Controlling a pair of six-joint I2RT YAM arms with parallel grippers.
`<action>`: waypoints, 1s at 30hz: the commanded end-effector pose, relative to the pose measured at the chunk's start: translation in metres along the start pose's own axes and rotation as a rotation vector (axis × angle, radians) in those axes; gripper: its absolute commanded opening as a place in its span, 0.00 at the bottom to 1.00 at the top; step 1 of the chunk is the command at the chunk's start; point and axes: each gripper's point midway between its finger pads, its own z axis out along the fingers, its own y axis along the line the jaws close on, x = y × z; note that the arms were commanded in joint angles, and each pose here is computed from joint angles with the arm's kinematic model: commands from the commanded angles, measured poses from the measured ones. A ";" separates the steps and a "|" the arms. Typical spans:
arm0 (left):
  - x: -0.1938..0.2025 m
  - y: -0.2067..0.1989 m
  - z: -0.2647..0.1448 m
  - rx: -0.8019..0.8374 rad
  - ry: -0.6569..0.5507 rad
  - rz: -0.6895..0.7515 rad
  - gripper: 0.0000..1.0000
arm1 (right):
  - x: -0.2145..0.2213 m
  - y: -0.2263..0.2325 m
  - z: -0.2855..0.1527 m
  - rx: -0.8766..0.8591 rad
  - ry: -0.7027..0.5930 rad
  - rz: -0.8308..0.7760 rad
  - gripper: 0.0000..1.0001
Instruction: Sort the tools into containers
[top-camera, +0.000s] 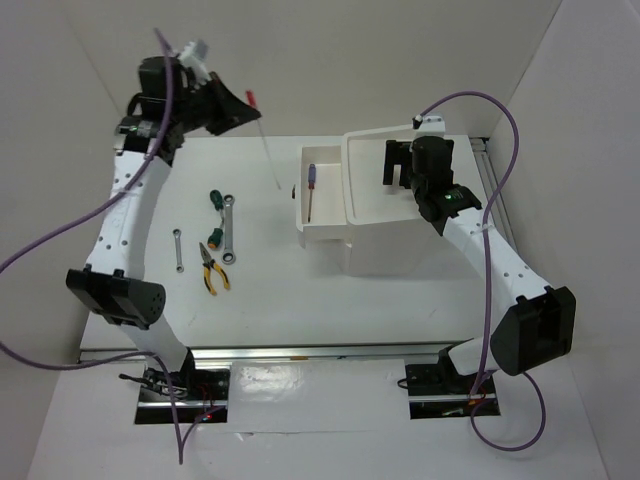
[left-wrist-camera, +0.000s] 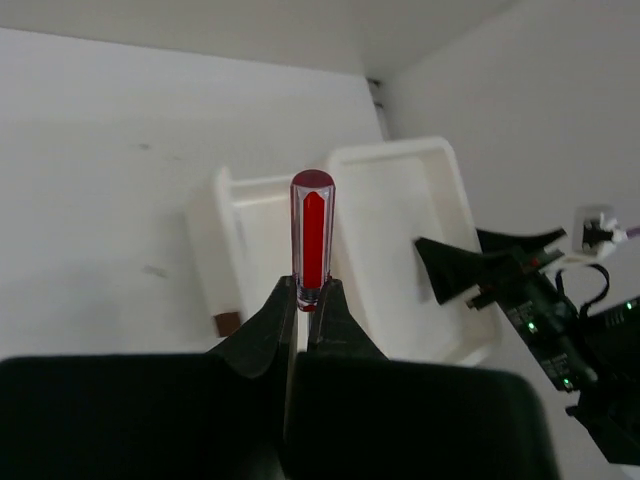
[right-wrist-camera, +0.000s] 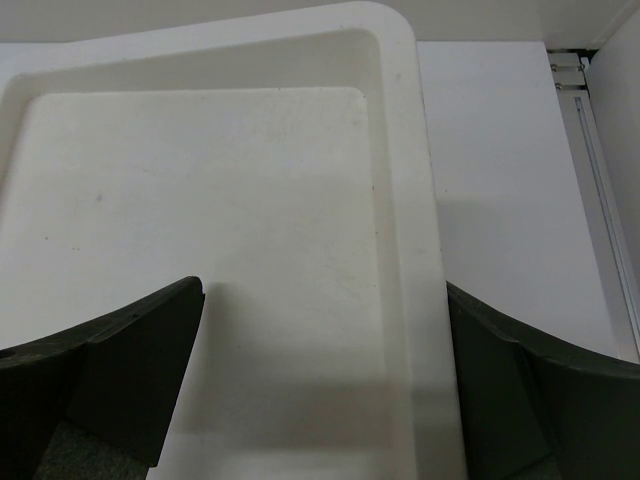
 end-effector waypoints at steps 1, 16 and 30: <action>0.026 -0.078 0.029 0.263 0.047 0.040 0.00 | 0.089 0.006 -0.007 -0.013 0.296 -0.012 1.00; 0.069 -0.067 0.115 0.160 0.019 0.045 0.54 | 0.088 0.003 -0.011 -0.006 0.287 -0.011 1.00; 0.085 0.050 0.058 -0.269 -0.070 -0.044 0.45 | 0.088 0.005 -0.005 -0.006 0.287 -0.011 1.00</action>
